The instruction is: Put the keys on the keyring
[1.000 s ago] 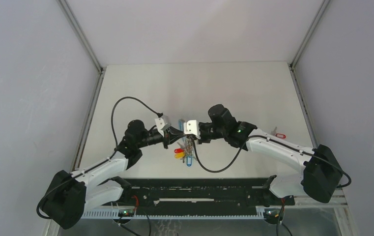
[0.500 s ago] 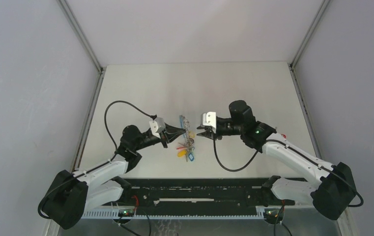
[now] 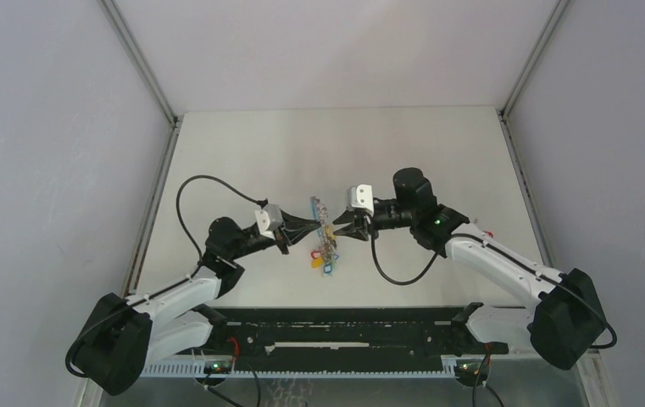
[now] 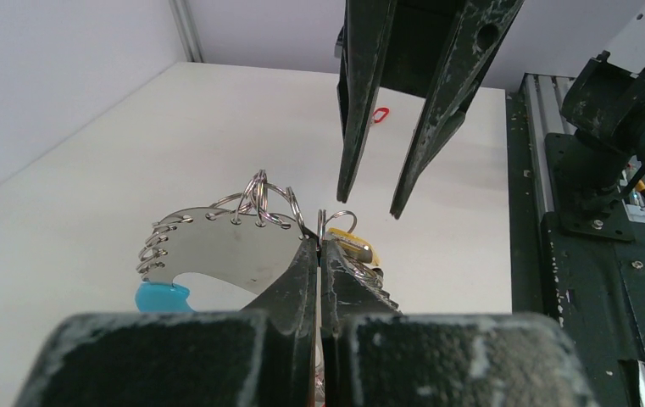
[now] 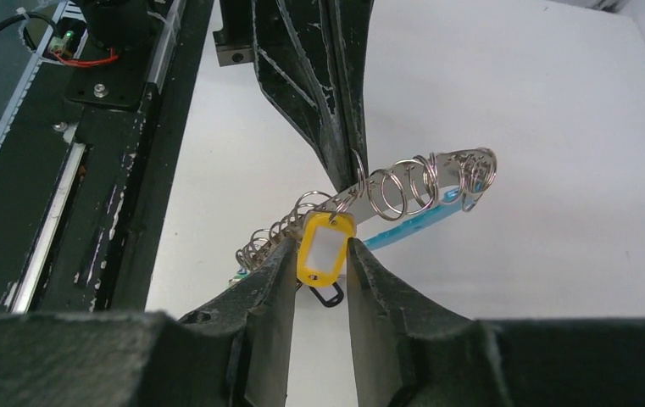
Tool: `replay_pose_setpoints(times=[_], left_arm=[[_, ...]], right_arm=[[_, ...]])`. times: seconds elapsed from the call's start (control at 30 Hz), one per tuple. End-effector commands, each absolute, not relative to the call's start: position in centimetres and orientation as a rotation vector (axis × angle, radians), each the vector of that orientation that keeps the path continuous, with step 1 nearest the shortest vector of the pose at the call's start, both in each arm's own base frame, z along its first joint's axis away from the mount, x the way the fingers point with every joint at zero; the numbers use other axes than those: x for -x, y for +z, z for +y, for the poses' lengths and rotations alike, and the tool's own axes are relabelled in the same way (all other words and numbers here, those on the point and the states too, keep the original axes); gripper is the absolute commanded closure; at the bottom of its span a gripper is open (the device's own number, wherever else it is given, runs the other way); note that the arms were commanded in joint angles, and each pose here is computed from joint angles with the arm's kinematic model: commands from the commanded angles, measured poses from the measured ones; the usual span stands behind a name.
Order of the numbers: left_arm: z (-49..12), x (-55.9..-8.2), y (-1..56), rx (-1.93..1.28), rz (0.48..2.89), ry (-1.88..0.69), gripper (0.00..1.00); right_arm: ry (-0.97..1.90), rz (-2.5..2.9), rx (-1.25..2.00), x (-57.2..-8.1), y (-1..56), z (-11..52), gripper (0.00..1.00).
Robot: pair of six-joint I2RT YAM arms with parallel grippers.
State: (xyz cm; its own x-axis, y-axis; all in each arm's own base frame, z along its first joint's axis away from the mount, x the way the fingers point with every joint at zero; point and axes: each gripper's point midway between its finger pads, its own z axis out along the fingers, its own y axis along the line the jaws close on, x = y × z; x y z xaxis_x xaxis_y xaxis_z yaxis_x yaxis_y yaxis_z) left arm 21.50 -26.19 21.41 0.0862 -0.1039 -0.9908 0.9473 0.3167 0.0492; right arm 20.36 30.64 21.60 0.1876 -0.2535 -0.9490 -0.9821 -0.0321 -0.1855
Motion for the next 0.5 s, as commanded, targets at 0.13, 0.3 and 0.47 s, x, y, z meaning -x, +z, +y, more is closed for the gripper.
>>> replay_pose_setpoints(times=[0.13,0.3,0.47], left_arm=[[-26.0,-21.6,23.6,-0.878,1.103,-0.973,1.0],[-26.0,-21.5,23.7,-0.875,1.1,-0.973,1.0],[-26.0,-21.4,23.6,-0.877,1.099,-0.974,1.0]], right_arm=[[0.884,1.263,1.413,-21.4,23.0,32.2,0.69],[0.855,1.282,1.375,-22.0,23.2,32.4,0.67],[0.853,1.29,1.35,-22.3,23.2,32.7,0.67]])
